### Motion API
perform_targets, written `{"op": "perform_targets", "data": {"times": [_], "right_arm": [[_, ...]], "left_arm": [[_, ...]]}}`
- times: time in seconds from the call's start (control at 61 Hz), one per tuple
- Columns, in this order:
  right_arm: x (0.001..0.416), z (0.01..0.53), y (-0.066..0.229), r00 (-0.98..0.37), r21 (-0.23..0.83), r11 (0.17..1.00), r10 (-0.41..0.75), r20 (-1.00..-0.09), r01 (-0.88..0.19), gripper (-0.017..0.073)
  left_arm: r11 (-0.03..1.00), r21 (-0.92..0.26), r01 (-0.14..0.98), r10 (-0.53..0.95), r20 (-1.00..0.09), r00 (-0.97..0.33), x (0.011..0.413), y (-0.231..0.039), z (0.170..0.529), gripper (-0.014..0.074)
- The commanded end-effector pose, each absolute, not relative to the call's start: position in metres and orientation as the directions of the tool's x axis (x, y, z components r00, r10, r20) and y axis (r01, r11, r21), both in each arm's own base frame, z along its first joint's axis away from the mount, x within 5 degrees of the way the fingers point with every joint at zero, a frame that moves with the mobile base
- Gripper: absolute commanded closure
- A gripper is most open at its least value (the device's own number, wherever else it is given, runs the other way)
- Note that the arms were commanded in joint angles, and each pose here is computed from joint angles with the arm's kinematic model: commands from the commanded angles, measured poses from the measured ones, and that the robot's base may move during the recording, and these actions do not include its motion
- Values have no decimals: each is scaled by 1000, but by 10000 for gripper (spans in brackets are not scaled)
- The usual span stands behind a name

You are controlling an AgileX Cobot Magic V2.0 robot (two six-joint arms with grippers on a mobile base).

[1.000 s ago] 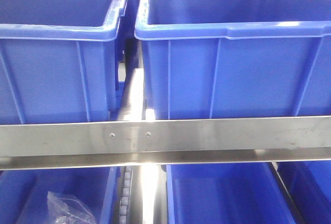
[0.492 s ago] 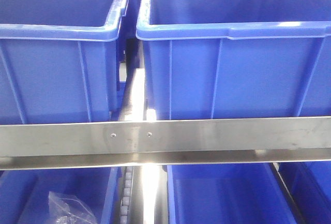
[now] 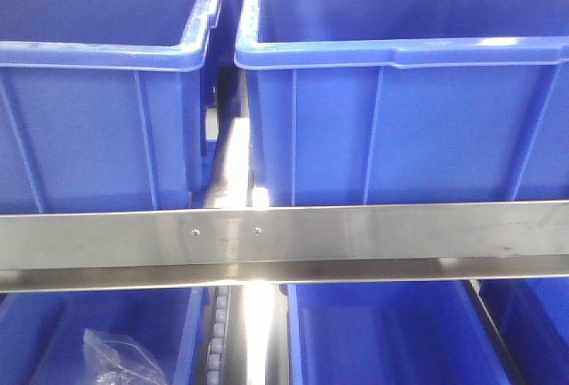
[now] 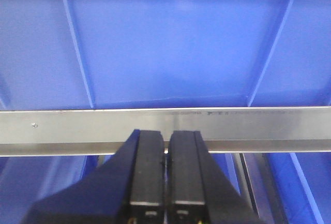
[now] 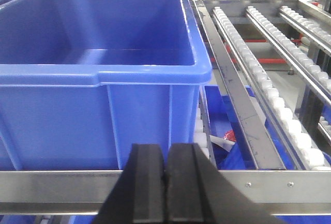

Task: Place green plate on second shelf with right arm

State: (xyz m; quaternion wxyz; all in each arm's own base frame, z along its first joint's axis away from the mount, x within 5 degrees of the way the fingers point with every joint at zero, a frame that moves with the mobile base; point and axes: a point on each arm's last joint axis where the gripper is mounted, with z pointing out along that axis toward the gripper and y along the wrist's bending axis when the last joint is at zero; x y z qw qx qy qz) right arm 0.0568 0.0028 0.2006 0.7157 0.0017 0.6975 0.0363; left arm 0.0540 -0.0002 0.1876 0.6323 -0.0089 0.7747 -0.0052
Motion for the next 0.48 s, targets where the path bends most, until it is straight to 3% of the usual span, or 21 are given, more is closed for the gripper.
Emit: {"op": "perform_targets", "data": {"times": [0.0,0.459], "right_arm": [[54,211,2,133,45,998,50,-990,-44,508],[54,211,2,133,45,998,50,-990,-44,508]], "left_arm": [[1000,-20,-6,-21,-990,-140,55,0,182,470],[1000,-20,-6,-21,-990,-140,55,0,182,470]]}}
